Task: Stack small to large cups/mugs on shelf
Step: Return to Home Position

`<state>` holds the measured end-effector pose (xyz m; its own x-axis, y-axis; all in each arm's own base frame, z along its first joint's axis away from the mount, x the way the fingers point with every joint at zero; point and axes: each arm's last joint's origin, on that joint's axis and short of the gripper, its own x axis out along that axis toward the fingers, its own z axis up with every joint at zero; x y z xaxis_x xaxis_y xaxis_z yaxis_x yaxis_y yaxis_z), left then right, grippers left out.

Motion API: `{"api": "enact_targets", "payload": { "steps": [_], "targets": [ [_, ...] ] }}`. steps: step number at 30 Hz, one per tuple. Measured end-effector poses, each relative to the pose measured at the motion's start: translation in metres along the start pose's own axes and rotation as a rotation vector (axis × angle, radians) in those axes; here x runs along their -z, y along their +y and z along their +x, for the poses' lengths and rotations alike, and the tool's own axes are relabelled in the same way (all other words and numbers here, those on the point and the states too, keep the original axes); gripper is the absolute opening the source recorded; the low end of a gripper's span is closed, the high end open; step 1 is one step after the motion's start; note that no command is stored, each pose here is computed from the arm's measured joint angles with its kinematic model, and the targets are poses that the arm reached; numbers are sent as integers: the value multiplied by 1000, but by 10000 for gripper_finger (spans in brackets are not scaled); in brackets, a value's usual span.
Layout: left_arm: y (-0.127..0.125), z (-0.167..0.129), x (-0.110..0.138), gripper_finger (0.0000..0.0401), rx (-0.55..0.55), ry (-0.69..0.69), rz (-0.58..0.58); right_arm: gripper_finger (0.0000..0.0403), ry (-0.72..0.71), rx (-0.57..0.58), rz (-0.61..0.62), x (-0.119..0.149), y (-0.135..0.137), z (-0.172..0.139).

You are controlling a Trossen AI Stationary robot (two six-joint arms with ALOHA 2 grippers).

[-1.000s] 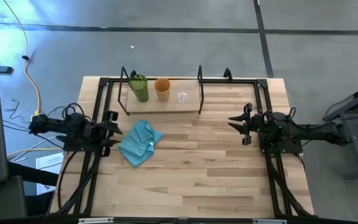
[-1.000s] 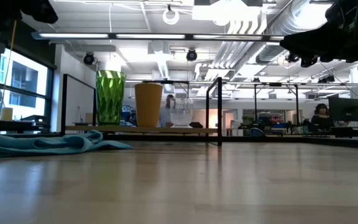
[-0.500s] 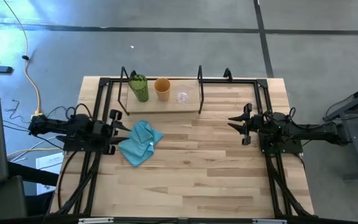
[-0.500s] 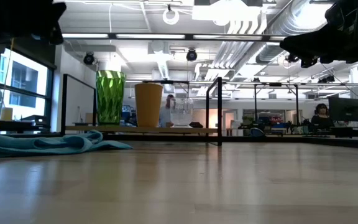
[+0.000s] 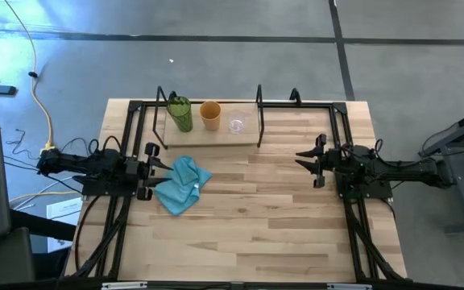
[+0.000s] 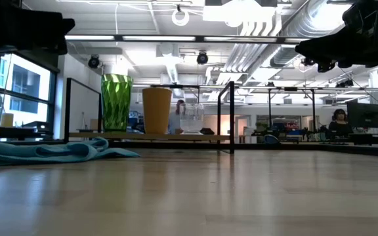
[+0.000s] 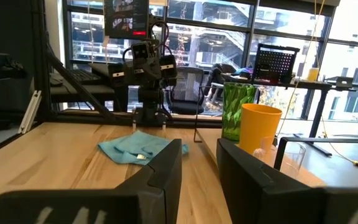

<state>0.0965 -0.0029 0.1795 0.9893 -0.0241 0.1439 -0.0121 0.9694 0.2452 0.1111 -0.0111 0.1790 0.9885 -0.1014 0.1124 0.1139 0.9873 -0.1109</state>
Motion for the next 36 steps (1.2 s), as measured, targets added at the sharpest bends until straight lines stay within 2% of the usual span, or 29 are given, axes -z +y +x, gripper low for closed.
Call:
{"api": "enact_targets", "payload": {
  "steps": [5,13,21,31,36],
  "targets": [
    [2,0,-4,129,-55,-34,54,91,-1,0,3,0,0,0],
    [3,0,-3,129,-79,-12,55,91,0,0,1,0,0,0],
    [5,0,-7,129,-112,-51,80,91,0,0,3,0,0,0],
    [2,-1,7,129,-122,104,6,91,9,-1,8,1,0,0],
    [2,-1,11,129,-114,135,-5,91,31,-3,26,3,0,0]
  ]
}}
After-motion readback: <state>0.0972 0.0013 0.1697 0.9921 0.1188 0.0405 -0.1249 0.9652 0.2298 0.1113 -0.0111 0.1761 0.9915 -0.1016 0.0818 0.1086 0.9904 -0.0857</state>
